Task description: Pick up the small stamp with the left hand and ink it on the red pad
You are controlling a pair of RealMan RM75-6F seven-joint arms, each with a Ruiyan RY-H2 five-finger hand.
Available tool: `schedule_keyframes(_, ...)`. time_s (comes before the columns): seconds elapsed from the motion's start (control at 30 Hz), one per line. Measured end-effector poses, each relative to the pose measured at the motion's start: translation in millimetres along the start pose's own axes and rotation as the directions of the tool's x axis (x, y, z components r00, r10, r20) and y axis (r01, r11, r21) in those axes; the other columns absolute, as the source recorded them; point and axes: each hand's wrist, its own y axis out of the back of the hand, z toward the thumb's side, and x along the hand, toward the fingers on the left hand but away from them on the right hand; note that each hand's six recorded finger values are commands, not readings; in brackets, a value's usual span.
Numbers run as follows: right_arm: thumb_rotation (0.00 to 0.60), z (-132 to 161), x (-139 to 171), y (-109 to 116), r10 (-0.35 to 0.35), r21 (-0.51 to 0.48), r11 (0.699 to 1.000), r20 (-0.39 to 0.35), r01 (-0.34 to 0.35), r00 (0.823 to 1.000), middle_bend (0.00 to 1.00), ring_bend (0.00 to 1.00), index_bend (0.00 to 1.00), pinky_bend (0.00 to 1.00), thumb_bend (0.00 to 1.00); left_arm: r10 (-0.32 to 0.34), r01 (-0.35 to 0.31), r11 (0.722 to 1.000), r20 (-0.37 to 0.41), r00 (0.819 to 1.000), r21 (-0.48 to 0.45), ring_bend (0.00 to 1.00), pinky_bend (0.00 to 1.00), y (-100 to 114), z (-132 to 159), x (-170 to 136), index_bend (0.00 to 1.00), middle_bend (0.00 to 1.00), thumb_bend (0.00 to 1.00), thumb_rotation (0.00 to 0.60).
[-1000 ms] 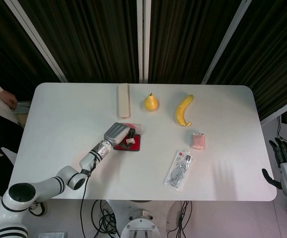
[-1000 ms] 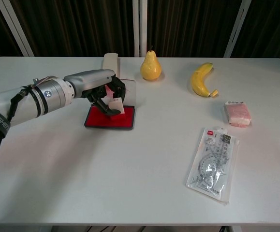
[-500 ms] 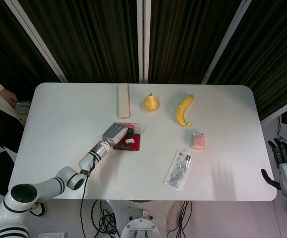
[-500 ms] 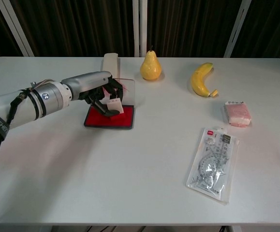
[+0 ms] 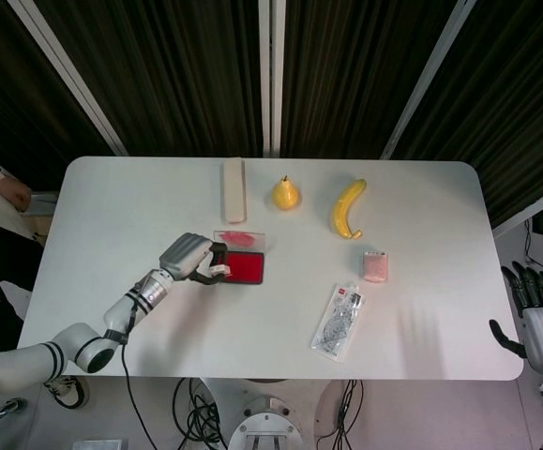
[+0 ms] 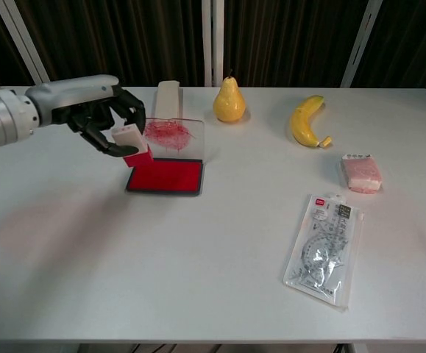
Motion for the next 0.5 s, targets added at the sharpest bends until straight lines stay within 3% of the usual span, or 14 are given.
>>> schedule_keyframes(0.2, 0.6, 3, 1, -1, -0.002, 0.008, 1.0, -0.008, 0.002, 1.0, 0.0, 0.0, 0.0, 0.0, 0.22, -0.031, 0.028, 0.999, -0.145, 0.989, -0.02, 1.0, 1.0, -23, -48, -55, 0.62, 0.64, 0.43, 0.6)
schedule_keyframes(0.5, 0.6, 6, 2, 0, -0.005, 0.013, 1.0, -0.009, 0.005, 1.0, 0.0, 0.0, 0.0, 0.0, 0.22, -0.001, 0.002, 1.0, -0.221, 0.975, 0.007, 1.0, 1.0, -38, -87, -81, 0.61, 0.63, 0.42, 0.6)
